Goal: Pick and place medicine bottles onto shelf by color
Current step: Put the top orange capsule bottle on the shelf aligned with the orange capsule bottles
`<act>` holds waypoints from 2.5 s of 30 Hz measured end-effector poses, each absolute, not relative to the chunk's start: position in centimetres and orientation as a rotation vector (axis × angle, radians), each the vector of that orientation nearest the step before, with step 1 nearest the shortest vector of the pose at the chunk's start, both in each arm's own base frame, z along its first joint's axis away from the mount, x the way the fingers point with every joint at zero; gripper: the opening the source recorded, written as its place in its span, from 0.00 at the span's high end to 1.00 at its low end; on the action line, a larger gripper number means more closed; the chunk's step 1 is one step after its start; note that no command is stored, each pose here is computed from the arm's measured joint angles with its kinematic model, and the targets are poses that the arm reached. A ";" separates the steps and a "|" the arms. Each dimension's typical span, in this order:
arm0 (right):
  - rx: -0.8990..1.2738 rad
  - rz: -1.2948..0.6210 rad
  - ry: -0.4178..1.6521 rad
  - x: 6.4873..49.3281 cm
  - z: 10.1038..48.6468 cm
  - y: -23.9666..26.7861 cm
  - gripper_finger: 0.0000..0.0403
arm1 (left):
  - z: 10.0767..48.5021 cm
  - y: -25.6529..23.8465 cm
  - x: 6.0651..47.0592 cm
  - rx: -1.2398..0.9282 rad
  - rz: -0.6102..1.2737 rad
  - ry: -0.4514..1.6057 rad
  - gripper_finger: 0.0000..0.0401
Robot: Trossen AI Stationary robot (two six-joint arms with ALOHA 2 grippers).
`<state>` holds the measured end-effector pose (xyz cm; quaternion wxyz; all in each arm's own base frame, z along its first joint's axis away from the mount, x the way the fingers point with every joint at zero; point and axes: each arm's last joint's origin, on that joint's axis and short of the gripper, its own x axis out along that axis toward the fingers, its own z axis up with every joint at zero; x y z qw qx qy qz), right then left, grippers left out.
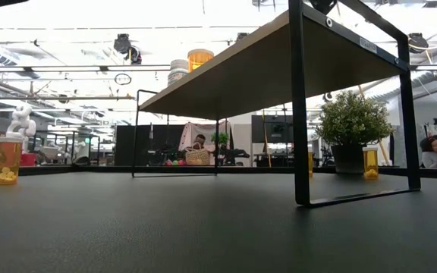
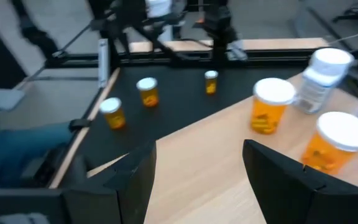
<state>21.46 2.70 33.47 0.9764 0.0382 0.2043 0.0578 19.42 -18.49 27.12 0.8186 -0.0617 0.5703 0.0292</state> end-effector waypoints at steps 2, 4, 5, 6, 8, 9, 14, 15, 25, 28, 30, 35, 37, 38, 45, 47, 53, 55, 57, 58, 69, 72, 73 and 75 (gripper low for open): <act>0.080 0.078 0.396 21.7 33.5 2.7 0.42 | 26.8 -19.0 19.3 -0.133 0.064 1.221 0.47; 0.080 0.042 0.390 22.0 33.4 2.8 0.42 | 26.6 -19.7 19.2 -0.131 0.046 1.212 0.47; 0.082 0.033 0.391 22.2 33.3 2.9 0.42 | 26.4 -20.1 19.1 -0.129 0.031 1.207 0.47; 0.087 0.032 0.391 22.4 33.2 2.9 0.42 | 26.3 -20.5 18.9 -0.120 0.012 1.201 0.47; 0.094 0.036 0.384 22.9 33.1 3.0 0.42 | 26.3 -21.2 18.6 -0.101 -0.017 1.180 0.47; 0.095 0.037 0.379 23.2 33.0 3.1 0.42 | 26.4 -21.4 18.5 -0.094 -0.022 1.166 0.47; 0.092 0.037 0.367 24.2 32.6 3.2 0.42 | 26.4 -21.7 17.9 -0.045 0.035 1.089 0.47; 0.087 0.038 0.362 24.4 32.6 3.2 0.42 | 26.4 -21.7 17.8 -0.035 0.045 1.081 0.47; 0.054 0.047 0.358 25.5 32.0 3.4 0.42 | 26.4 -21.7 17.6 0.059 0.056 1.019 0.47; 0.070 0.043 0.373 25.4 31.9 3.3 0.42 | 26.0 -21.6 17.5 0.070 0.060 1.027 0.47; 0.081 0.040 0.385 25.4 31.8 3.3 0.42 | 25.2 -21.4 17.3 0.084 0.073 1.046 0.47; 0.078 0.037 0.412 25.3 31.5 3.3 0.42 | 23.0 -20.5 16.9 0.082 0.117 1.117 0.46; 0.060 0.039 0.424 25.2 31.4 3.3 0.42 | 22.6 -20.3 17.0 0.068 0.118 1.132 0.43; 0.055 0.039 0.430 25.2 31.4 3.3 0.42 | 22.6 -20.2 17.2 0.064 0.116 1.134 0.41; 0.029 0.038 0.520 24.7 30.7 3.2 0.42 | 22.7 -19.9 18.6 -0.014 0.077 1.131 0.25; 0.020 0.035 0.553 24.4 30.4 3.2 0.42 | 22.7 -19.6 19.1 -0.022 0.078 1.128 0.23; 0.011 0.029 0.618 23.4 30.3 3.0 0.42 | 22.9 -19.5 20.4 -0.084 0.025 1.099 0.25; 0.012 0.028 0.612 23.1 30.5 2.9 0.42 | 22.9 -19.6 20.4 -0.086 0.023 1.097 0.27; -0.001 0.033 0.605 22.9 30.7 2.9 0.42 | 22.9 -19.7 20.4 -0.088 0.021 1.095 0.30; -0.005 0.035 0.589 22.8 30.9 2.9 0.42 | 22.9 -19.8 20.3 -0.095 0.018 1.092 0.32; -0.024 0.042 0.563 22.7 31.3 2.9 0.42 | 22.9 -21.3 18.6 -0.098 -0.018 1.107 0.31; -0.021 0.042 0.561 22.7 31.3 2.9 0.42 | 22.7 -21.2 17.8 -0.078 0.021 1.151 0.25; -0.018 0.041 0.559 22.7 31.3 2.9 0.42 | 22.6 -21.1 17.6 -0.072 0.040 1.165 0.23; -0.018 0.041 0.555 22.7 31.3 2.9 0.42 | 22.3 -20.9 17.3 -0.069 0.077 1.186 0.19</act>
